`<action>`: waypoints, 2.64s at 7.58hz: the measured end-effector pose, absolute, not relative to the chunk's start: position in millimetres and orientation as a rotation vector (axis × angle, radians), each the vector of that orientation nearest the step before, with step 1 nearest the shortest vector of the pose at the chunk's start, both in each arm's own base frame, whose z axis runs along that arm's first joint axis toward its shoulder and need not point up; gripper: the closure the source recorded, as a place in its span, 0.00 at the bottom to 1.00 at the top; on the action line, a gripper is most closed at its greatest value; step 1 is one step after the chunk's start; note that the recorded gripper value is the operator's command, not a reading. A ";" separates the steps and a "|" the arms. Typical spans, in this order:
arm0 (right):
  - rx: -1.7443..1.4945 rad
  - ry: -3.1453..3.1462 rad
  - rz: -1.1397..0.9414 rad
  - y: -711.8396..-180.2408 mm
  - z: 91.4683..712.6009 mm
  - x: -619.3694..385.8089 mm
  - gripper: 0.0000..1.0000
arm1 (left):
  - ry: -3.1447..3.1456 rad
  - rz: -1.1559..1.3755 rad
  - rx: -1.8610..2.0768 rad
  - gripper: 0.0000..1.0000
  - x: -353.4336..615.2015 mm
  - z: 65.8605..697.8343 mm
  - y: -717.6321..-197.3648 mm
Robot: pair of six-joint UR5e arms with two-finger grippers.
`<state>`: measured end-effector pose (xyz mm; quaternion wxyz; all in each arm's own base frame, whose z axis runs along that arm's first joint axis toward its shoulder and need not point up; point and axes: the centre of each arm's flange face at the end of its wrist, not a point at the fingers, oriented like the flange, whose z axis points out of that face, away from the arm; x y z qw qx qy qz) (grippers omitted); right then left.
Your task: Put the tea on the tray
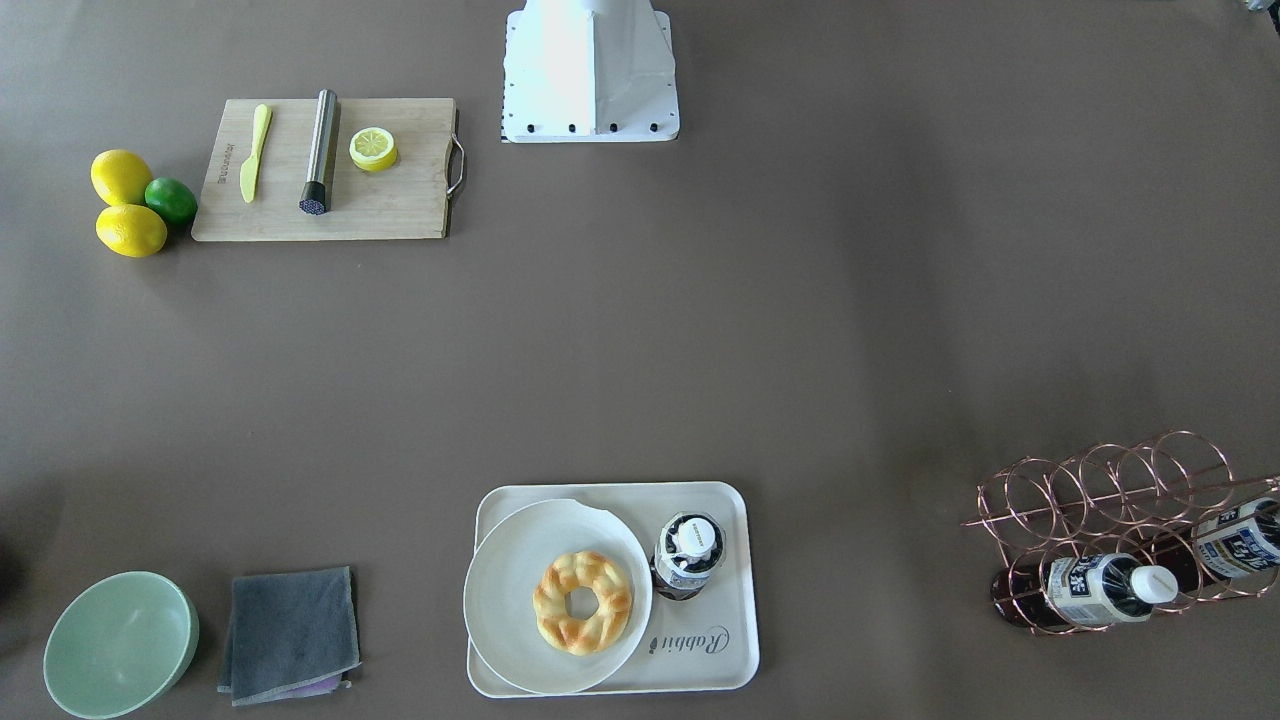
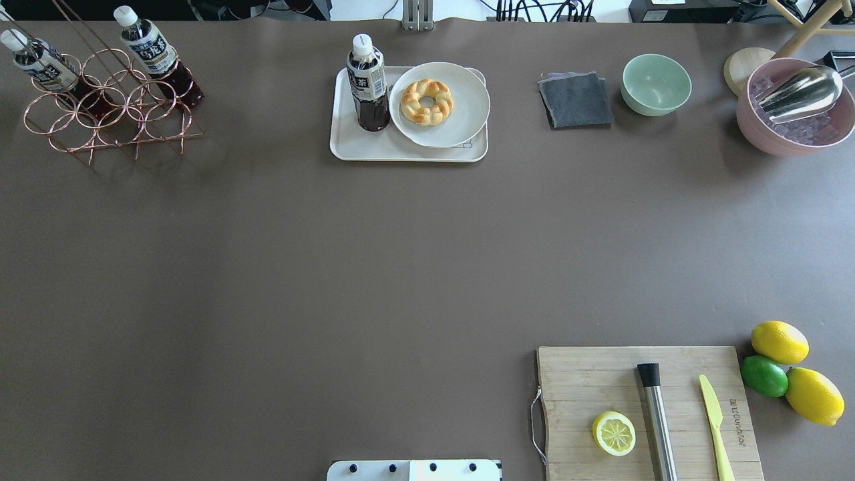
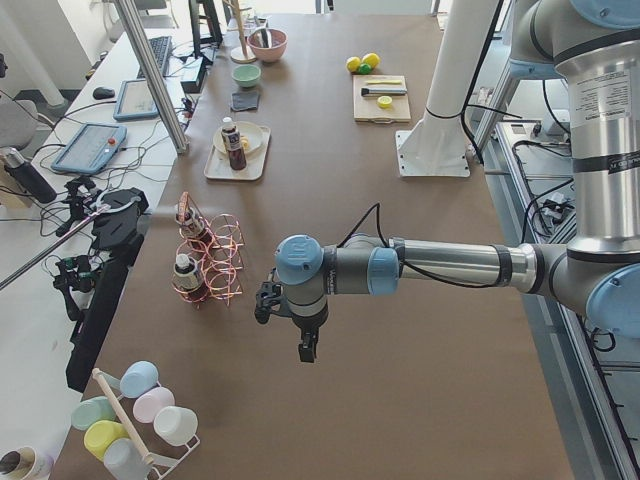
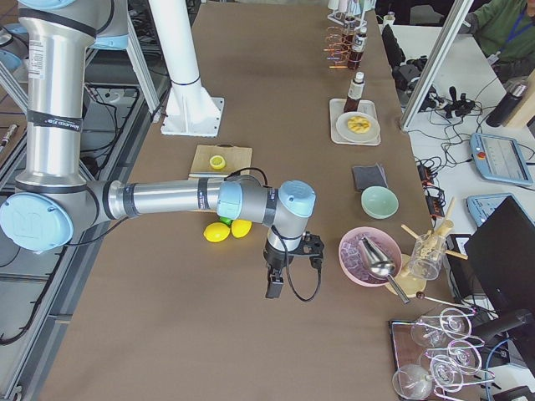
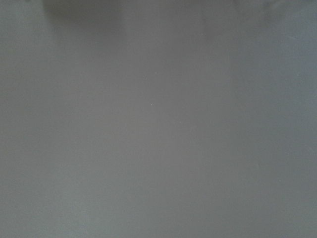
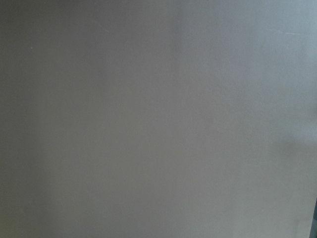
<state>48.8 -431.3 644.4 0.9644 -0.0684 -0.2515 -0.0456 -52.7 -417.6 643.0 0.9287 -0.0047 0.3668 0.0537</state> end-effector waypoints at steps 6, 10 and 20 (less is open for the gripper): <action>-0.137 -0.531 -0.089 -430.8 642.9 47.0 0.00 | 0.744 0.108 -0.003 0.03 -55.7 642.3 -416.8; -0.136 -0.556 -0.087 -431.2 640.8 44.8 0.00 | 0.745 0.105 0.004 0.03 -58.1 640.4 -416.8; -0.124 -0.567 -0.091 -433.4 635.2 43.4 0.00 | 0.744 0.103 0.003 0.03 -58.4 641.9 -416.5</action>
